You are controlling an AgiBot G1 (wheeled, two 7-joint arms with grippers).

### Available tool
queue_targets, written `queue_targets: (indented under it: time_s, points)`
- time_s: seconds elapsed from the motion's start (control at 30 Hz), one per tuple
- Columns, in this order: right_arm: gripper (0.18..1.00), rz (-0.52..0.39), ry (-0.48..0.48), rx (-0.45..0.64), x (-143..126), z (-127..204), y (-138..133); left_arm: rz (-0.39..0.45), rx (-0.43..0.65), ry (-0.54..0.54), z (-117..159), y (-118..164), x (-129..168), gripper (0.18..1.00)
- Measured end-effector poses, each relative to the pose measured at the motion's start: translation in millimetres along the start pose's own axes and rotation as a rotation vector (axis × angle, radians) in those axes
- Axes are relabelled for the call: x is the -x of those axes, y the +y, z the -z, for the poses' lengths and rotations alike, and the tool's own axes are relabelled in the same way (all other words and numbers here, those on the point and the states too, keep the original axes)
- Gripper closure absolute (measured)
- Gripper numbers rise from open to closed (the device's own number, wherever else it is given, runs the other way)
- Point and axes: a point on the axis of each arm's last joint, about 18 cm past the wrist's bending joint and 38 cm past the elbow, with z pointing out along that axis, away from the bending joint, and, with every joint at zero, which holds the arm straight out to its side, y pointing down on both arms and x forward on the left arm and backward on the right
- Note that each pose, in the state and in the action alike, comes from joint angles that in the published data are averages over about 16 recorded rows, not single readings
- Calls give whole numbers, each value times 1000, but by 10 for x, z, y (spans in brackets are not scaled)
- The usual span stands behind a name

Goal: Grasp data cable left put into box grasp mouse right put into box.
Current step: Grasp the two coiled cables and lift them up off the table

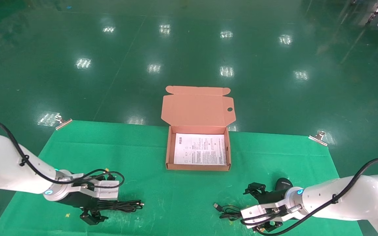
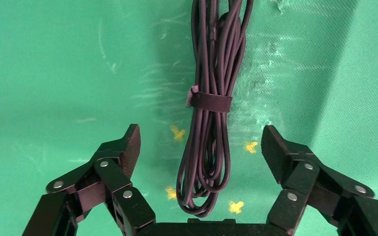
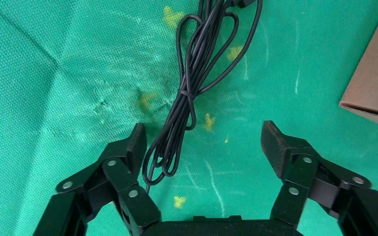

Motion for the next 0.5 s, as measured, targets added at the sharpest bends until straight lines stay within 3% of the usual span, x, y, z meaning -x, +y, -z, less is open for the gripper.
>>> queue_targets:
  time_s: [0.3,0.5]
  points:
    - [317,9,-3,-1,2,8,-9,-4,-1,-1,7,-8,4,339]
    - [425,12,-4,-2,5,10,-13,-6,-1,-2,10,-11,5,465]
